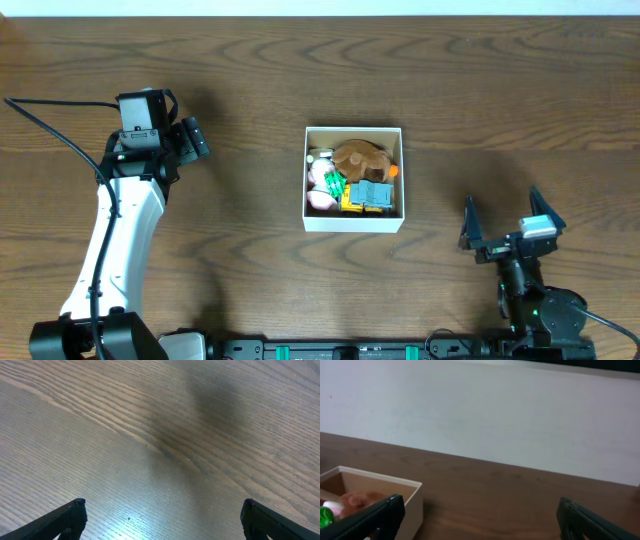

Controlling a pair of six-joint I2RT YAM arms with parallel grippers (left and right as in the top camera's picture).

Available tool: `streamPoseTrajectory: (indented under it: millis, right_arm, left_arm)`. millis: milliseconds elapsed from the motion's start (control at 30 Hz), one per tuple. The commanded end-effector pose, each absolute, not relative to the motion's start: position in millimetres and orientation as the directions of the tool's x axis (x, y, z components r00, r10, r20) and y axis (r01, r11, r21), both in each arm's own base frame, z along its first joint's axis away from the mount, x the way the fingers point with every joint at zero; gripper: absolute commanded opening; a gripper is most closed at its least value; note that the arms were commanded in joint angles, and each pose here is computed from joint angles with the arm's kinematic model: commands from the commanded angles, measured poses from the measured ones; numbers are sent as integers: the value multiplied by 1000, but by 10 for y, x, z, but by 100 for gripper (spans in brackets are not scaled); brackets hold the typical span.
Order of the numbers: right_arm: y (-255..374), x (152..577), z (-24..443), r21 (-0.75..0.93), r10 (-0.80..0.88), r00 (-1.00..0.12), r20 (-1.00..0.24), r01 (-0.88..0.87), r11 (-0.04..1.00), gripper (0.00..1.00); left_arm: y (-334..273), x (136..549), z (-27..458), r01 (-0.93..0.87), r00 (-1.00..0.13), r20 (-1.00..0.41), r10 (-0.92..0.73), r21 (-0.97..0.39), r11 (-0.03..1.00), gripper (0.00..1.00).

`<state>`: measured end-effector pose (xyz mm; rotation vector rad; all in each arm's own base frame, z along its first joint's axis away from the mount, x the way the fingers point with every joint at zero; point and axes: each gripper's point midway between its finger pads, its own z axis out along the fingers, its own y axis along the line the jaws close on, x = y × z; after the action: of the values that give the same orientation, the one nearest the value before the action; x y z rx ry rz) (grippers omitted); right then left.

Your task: Pack container

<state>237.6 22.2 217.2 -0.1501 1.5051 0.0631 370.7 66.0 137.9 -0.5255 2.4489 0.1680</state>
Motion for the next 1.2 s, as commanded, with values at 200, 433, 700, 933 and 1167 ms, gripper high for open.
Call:
streamPoseTrajectory:
  millis: [200,433,700,933,1167]
  right_arm:
    - [187,2387,1909,10,6,-29,-1000,-121,993,99]
    - [159,2365,1623,26,11,-146,-989,-103,994,99]
    - [129,2325,1405,26,5,-235,-972,-84,996,99]
    - [131,2326,1409,27,7,-233,-972,-84,996,99]
    - [131,2326,1409,27,7,-233,-972,-85,996,99]
  left_arm:
    - [690,3722,1401,-410,-728,-606,-322,8,912,98]
    - [690,3722,1401,-410,-728,-606,-322,8,912,98]
    - [690,3722,1401,-410,-728,-606,-322,8,912,98]
    - [690,3722,1401,-410,-728,-606,-322,8,912,98]
    - [690,3722,1401,-410,-728,-606,-322,8,912,98]
